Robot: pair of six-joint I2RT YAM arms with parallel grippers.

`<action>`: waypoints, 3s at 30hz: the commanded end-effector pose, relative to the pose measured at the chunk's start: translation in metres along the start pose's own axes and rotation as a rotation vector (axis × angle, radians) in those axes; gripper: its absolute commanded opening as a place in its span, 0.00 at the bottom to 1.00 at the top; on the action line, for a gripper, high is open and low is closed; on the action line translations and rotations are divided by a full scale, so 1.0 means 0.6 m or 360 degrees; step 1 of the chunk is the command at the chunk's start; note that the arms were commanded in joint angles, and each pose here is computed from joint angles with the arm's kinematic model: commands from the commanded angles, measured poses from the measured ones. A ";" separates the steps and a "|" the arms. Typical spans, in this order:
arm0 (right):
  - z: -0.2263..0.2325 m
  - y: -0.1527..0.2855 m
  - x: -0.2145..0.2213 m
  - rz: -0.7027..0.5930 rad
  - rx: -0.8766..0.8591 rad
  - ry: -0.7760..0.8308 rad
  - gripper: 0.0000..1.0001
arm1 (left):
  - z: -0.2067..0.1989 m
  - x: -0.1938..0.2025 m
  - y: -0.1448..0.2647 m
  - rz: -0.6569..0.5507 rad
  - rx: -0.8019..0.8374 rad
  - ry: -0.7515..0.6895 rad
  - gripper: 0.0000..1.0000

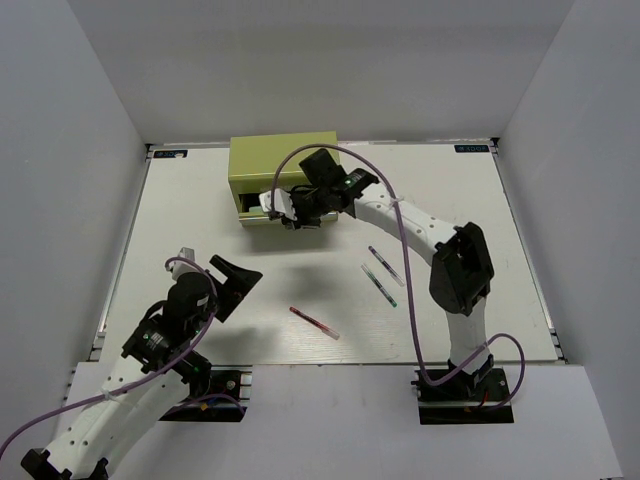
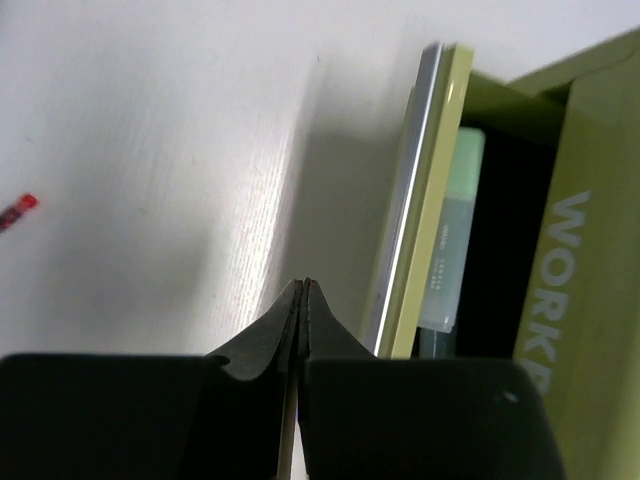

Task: Sort the stationery into containers
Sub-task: Close the drawer, then open the drawer

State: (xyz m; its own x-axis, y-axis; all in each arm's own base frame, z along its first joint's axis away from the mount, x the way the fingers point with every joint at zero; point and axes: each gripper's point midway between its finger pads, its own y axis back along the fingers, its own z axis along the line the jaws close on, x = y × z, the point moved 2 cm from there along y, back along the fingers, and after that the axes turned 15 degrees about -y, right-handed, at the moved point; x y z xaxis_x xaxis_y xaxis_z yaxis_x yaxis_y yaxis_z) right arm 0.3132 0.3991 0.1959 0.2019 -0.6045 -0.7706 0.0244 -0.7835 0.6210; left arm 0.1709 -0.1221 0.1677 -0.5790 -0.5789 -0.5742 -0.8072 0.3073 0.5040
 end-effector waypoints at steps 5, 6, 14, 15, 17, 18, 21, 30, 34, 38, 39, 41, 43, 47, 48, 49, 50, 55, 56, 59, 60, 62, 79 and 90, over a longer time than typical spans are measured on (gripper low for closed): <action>-0.066 -0.045 0.068 0.0201 0.0227 -0.0018 0.00 | -0.016 -0.010 0.005 -0.0018 0.0046 -0.0051 0.96; -0.074 -0.044 0.073 0.0231 0.0280 -0.0034 0.00 | -0.016 -0.010 0.005 -0.0018 0.0046 -0.0051 0.96; -0.149 -0.040 0.082 0.0280 0.0650 -0.0064 0.00 | -0.016 -0.009 -0.001 -0.0020 0.0048 -0.0050 0.96; -0.157 -0.038 0.078 0.0265 0.0690 -0.0063 0.00 | -0.020 -0.012 -0.001 -0.0033 0.0065 -0.0047 0.96; -0.174 -0.031 0.077 0.0279 0.0782 -0.0058 0.00 | -0.020 -0.011 -0.004 -0.0037 0.0071 -0.0045 0.96; -0.178 -0.031 0.078 0.0281 0.0802 -0.0060 0.00 | -0.024 -0.014 -0.004 -0.0047 0.0084 -0.0042 0.96; -0.196 -0.025 0.075 0.0278 0.0895 -0.0052 0.00 | -0.030 -0.021 -0.004 -0.0082 0.0106 -0.0035 0.97; -0.234 -0.006 0.084 0.0314 0.1147 -0.0067 0.00 | -0.032 -0.016 -0.027 -0.0137 0.0194 0.0091 0.99; -0.242 0.003 0.092 0.0316 0.1174 -0.0099 0.00 | -0.036 -0.013 -0.048 -0.0150 0.0220 0.0145 0.99; -0.214 0.022 0.075 0.0255 0.1050 -0.0105 0.00 | -0.038 -0.021 -0.077 -0.0187 0.0171 0.0146 0.95; -0.207 0.028 0.076 0.0271 0.1036 -0.0112 0.00 | -0.040 -0.020 -0.082 -0.0186 0.0169 0.0145 0.93; -0.163 0.024 0.065 0.0187 0.0851 -0.0135 0.00 | -0.049 -0.036 -0.092 -0.0256 0.0186 0.0161 0.87; -0.126 0.051 0.044 0.0078 0.0741 -0.0178 0.01 | -0.050 -0.041 -0.109 -0.0289 0.0159 0.0178 0.78; -0.094 0.111 0.017 -0.0090 0.0781 -0.0360 0.76 | -0.056 -0.048 -0.145 -0.0342 0.0152 0.0266 0.49; -0.080 0.147 -0.004 -0.0159 0.0814 -0.0397 0.78 | -0.070 -0.061 -0.150 -0.0392 0.0205 0.0312 0.44; -0.071 0.153 -0.011 -0.0208 0.0783 -0.0439 0.78 | -0.064 -0.054 -0.160 -0.0383 0.0202 0.0360 0.36; -0.067 0.163 -0.009 -0.0230 0.0781 -0.0480 0.74 | -0.068 -0.058 -0.168 -0.0404 0.0214 0.0391 0.35; -0.028 0.238 -0.055 -0.0415 0.0774 -0.0444 0.55 | -0.060 -0.053 -0.224 -0.0465 0.0214 0.0545 0.38; -0.028 0.243 -0.055 -0.0418 0.0780 -0.0441 0.58 | -0.053 -0.058 -0.232 -0.0495 0.0195 0.0569 0.47; -0.035 0.251 -0.047 -0.0396 0.0833 -0.0450 0.69 | -0.058 -0.064 -0.262 -0.0530 0.0175 0.0588 0.66; -0.038 0.255 -0.041 -0.0390 0.0845 -0.0454 0.70 | -0.071 -0.072 -0.270 -0.0540 0.0193 0.0594 0.69; -0.037 0.260 -0.036 -0.0386 0.0862 -0.0456 0.70 | -0.075 -0.080 -0.287 -0.0556 0.0191 0.0602 0.72; -0.032 0.300 0.016 -0.0335 0.0978 -0.0487 0.70 | -0.085 -0.114 -0.403 -0.0609 0.0270 0.0716 0.54; -0.061 0.294 0.014 -0.0353 0.0982 -0.0498 0.70 | -0.074 -0.129 -0.433 -0.0614 0.0257 0.0714 0.54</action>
State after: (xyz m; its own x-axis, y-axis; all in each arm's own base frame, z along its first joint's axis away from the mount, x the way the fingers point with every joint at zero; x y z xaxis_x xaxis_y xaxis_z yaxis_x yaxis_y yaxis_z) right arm 0.3442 0.2556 0.2803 -0.0921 -0.4054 -0.9095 -0.5241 -0.7569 0.3904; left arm 0.4243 -0.1916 0.1050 -0.1643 -0.9220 -0.3506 -0.9740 0.0955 0.2054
